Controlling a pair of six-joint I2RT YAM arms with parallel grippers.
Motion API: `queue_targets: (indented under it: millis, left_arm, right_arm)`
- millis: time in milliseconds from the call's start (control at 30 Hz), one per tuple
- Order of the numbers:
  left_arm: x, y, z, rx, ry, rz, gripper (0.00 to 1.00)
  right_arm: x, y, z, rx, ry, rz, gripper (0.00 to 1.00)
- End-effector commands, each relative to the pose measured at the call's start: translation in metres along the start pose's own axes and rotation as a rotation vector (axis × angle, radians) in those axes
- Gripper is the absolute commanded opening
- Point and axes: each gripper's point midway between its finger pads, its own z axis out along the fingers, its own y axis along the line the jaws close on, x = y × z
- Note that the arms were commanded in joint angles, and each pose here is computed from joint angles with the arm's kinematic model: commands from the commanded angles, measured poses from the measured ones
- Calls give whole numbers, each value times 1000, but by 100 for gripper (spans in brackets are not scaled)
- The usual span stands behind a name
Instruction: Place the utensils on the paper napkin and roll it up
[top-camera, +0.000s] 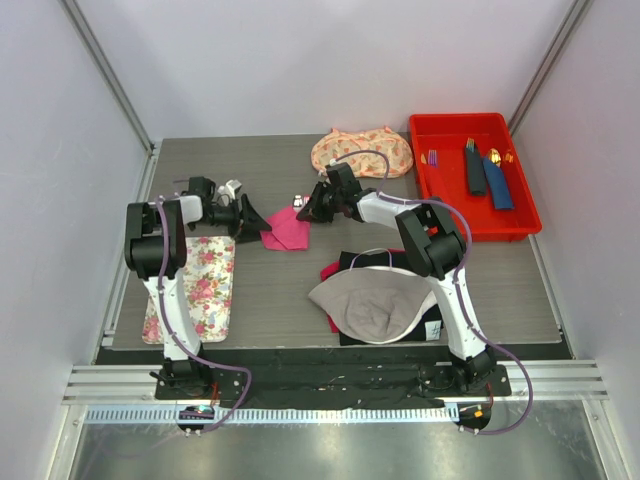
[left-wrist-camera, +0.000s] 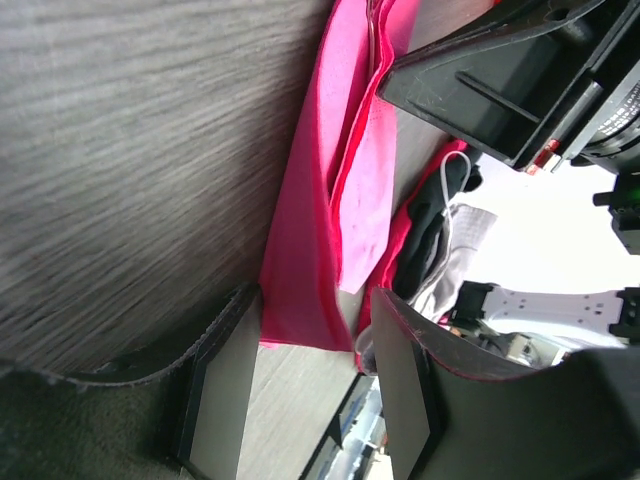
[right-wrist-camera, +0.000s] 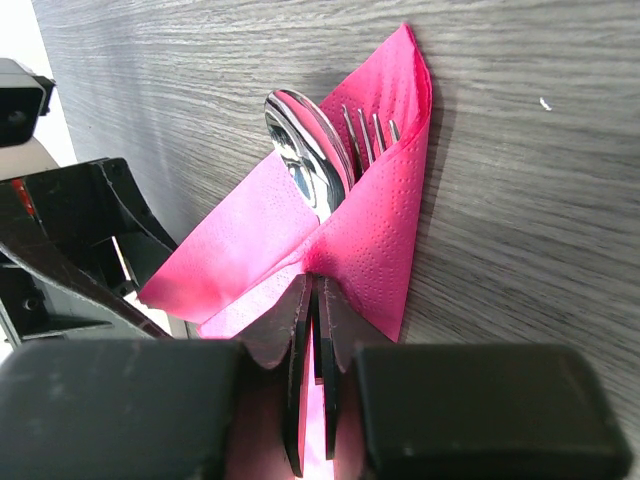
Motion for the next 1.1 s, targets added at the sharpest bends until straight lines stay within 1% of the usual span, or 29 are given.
queue_targets:
  millis: [0, 167, 267, 300, 367, 400, 467, 600, 700, 867, 900, 1067]
  left_arm:
    - [3, 28, 6, -101, -32, -21, 53]
    - [-6, 32, 3, -147, -72, -4, 49]
    - [-10, 27, -1, -160, -97, 24, 40]
    - [-12, 24, -3, -156, -109, 25, 35]
    - [-17, 11, -8, -140, -140, 55, 30]
    - [-19, 6, -10, -133, -151, 59, 25]
    - [-22, -8, -15, -111, -172, 83, 20]
    - [-27, -28, -21, -66, -199, 99, 12]
    - [-24, -44, -18, -36, -193, 127, 7]
    - [-27, -66, -11, 35, -192, 133, 3]
    - [-19, -75, 3, 47, -160, 149, 3]
    - [-19, -95, 25, 101, -155, 181, 2]
  right_arm:
    - [18, -51, 7, 165, 28, 15, 13]
    - [20, -53, 7, 167, 34, 18, 13]
    - [19, -52, 8, 166, 31, 19, 13]
    - [18, -52, 8, 167, 28, 17, 13]
    - [19, -52, 8, 166, 29, 16, 13]
    - [19, -51, 9, 167, 27, 14, 13]
    - [18, -51, 9, 167, 25, 12, 13]
    - [19, -52, 9, 172, 27, 12, 13]
    - [21, -52, 9, 174, 30, 8, 13]
    - [22, -52, 9, 175, 29, 6, 13]
    - [21, -51, 9, 174, 26, 5, 13]
    - [20, -51, 8, 175, 25, 4, 13]
